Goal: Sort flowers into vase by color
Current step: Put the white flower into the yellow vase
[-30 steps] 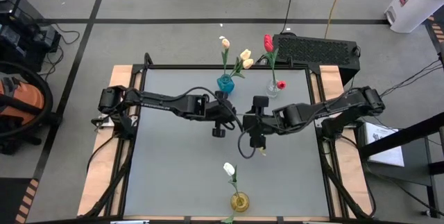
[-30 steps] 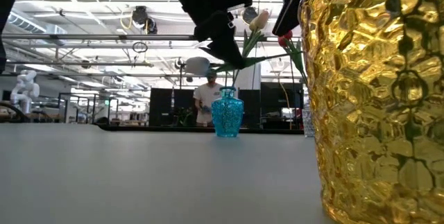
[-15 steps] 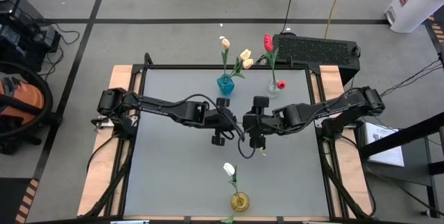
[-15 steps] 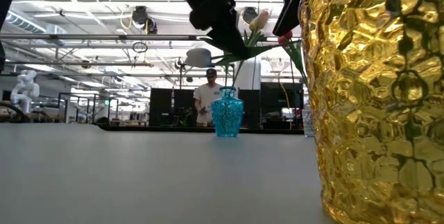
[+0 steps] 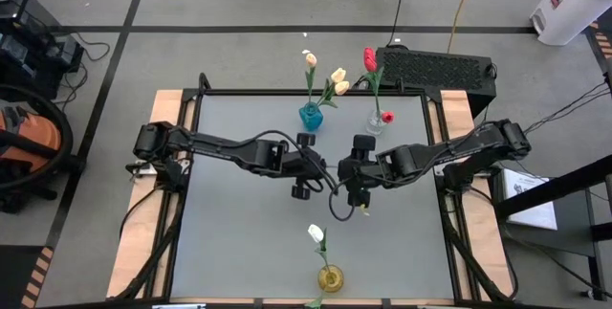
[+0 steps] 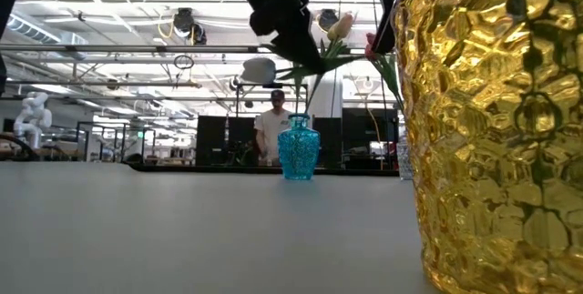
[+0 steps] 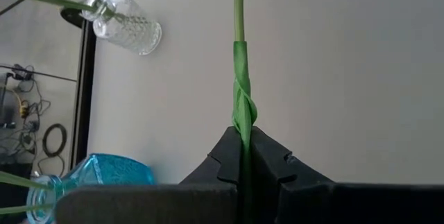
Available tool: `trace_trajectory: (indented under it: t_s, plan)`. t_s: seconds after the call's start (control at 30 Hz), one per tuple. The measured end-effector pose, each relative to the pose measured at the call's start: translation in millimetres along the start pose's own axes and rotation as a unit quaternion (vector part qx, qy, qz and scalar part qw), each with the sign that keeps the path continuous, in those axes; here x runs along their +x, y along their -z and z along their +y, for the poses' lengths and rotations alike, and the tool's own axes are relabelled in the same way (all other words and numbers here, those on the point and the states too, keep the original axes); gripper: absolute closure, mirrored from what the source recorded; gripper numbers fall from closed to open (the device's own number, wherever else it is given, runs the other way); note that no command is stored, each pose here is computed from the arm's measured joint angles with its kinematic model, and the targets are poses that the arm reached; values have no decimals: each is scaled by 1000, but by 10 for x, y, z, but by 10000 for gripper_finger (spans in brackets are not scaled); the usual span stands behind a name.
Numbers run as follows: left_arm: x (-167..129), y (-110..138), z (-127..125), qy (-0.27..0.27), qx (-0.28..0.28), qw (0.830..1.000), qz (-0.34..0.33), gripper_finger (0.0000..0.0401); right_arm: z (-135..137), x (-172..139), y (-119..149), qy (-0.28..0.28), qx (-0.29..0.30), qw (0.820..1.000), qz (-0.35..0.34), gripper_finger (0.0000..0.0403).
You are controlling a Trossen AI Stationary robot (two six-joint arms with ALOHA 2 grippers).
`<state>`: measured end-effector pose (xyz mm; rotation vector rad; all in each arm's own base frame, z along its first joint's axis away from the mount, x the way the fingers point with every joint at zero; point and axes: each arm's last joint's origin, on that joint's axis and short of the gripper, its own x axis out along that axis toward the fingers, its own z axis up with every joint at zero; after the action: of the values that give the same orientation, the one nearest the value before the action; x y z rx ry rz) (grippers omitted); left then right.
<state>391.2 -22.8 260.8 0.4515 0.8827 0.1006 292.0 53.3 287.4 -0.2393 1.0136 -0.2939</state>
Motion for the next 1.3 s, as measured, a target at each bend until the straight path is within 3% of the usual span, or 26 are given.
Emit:
trace_trajectory:
  t_s: [0.2,0.37,1.0,1.3]
  plan:
    - [-85,-100,-22,1,2,1000,-17,389,2,0,-2,-2,1,1000,-1,187]
    - [-106,-121,-48,3,5,1000,-21,389,2,0,-3,-2,7,1000,-1,212]
    - [-109,-117,-58,5,6,1000,-18,389,27,-3,3,-39,11,999,6,391]
    - [-108,-116,-62,12,-1,1000,-19,388,30,-5,4,-41,11,999,6,400]
